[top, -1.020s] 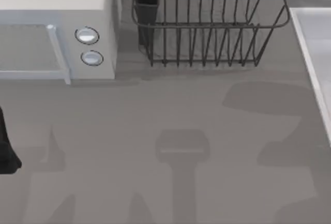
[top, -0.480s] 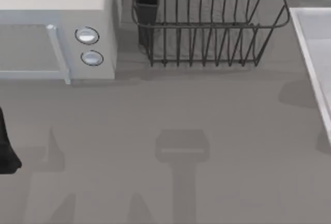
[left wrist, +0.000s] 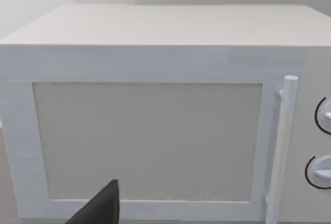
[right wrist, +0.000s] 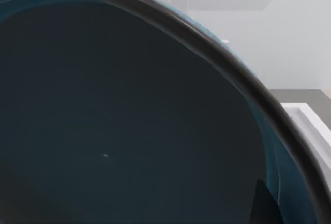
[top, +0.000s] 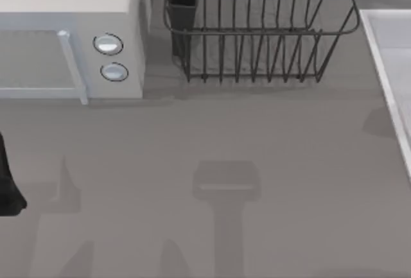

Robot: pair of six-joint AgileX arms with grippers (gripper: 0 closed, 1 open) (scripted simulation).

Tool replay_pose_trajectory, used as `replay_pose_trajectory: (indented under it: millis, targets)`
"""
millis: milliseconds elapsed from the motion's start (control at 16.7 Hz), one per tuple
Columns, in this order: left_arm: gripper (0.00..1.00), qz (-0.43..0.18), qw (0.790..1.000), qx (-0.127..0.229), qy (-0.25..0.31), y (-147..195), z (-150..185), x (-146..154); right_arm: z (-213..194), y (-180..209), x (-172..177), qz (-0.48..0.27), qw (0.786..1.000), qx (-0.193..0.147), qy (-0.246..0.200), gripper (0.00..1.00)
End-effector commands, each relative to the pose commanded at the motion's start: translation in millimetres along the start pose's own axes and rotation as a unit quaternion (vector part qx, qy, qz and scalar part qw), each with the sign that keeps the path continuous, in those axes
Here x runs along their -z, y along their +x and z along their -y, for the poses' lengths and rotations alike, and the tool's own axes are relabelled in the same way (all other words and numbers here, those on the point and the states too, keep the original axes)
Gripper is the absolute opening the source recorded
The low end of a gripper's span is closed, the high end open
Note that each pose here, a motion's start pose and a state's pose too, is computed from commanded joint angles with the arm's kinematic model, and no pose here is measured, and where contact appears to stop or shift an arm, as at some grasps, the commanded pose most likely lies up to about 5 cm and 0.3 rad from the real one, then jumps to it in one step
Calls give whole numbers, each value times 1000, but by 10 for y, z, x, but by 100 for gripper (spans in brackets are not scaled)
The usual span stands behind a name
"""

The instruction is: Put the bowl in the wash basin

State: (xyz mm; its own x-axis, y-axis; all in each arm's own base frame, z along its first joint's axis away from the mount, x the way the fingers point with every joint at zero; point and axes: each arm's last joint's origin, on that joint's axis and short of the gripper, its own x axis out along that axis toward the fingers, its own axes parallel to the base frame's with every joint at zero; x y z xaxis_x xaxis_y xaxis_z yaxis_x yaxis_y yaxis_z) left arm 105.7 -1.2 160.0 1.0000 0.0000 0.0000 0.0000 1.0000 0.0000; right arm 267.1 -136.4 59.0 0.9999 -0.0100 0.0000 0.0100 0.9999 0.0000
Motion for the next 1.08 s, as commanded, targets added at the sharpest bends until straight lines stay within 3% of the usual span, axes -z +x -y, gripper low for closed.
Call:
replay_pose_trajectory:
  millis: [120,900,1080]
  targets:
    - [100,0,1000,0,0,0,0,0,0,0,0,0,1000,0,0,0]
    - [100,0,1000,0,0,0,0,0,0,0,0,0,1000,0,0,98]
    - [100,0,1000,0,0,0,0,0,0,0,0,0,1000,0,0,100]
